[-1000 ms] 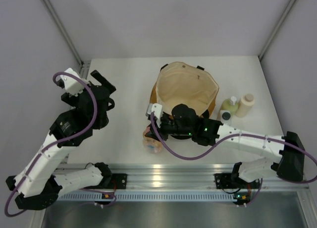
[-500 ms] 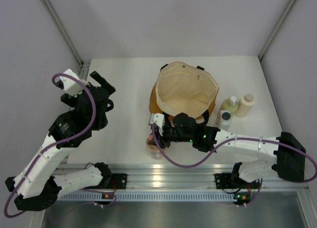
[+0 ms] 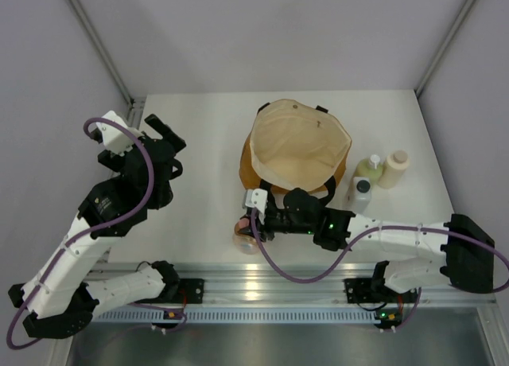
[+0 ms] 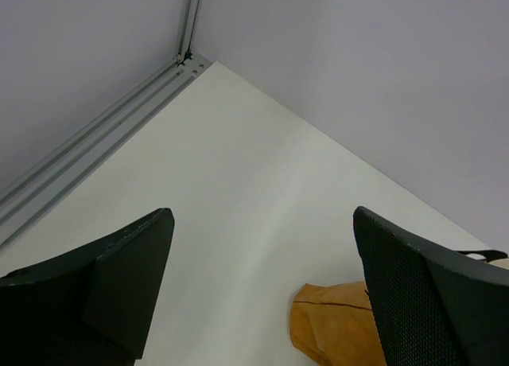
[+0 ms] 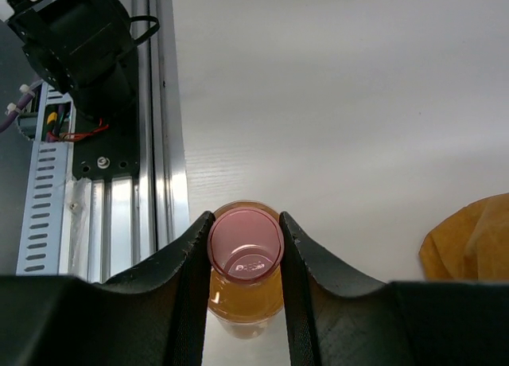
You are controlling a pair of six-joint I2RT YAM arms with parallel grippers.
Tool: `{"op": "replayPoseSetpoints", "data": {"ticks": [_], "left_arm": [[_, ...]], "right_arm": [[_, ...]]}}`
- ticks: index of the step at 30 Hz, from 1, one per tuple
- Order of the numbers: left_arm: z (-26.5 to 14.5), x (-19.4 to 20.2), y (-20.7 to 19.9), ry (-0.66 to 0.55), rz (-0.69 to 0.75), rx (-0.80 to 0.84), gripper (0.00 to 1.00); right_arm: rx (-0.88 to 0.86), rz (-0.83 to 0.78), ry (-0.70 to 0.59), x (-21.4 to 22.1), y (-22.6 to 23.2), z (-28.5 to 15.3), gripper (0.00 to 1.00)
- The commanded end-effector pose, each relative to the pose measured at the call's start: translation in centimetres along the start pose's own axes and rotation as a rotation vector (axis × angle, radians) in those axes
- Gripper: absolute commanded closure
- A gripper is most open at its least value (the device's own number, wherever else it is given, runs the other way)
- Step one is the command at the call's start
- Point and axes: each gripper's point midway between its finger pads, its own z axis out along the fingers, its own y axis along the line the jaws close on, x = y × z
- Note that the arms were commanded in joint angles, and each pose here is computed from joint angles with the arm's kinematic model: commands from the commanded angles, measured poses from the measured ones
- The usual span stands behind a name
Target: Take the personal care products out of the canvas bag
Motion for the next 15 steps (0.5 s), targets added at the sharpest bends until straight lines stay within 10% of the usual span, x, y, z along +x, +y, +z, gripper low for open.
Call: {"op": "replayPoseSetpoints", "data": {"ticks": [1, 8, 15], "left_arm": [[0.0, -0.1, 0.0, -0.005, -0.019, -0.001, 0.02], [0.1, 0.1, -0.1, -0.002, -0.015, -0.001, 0.02], [0.1, 0.2, -0.1, 0.003, -0.016, 0.003, 0.02]], "right_arm": [[0.041, -0.120, -0.292, -7.7, -0.2, -1.3, 1.00], [0.042, -0.137, -0.260, -6.8, -0.3, -0.9, 0.96], [0.027, -0.118, -0.246, -6.6, -0.1, -0.9, 0.64]]}}
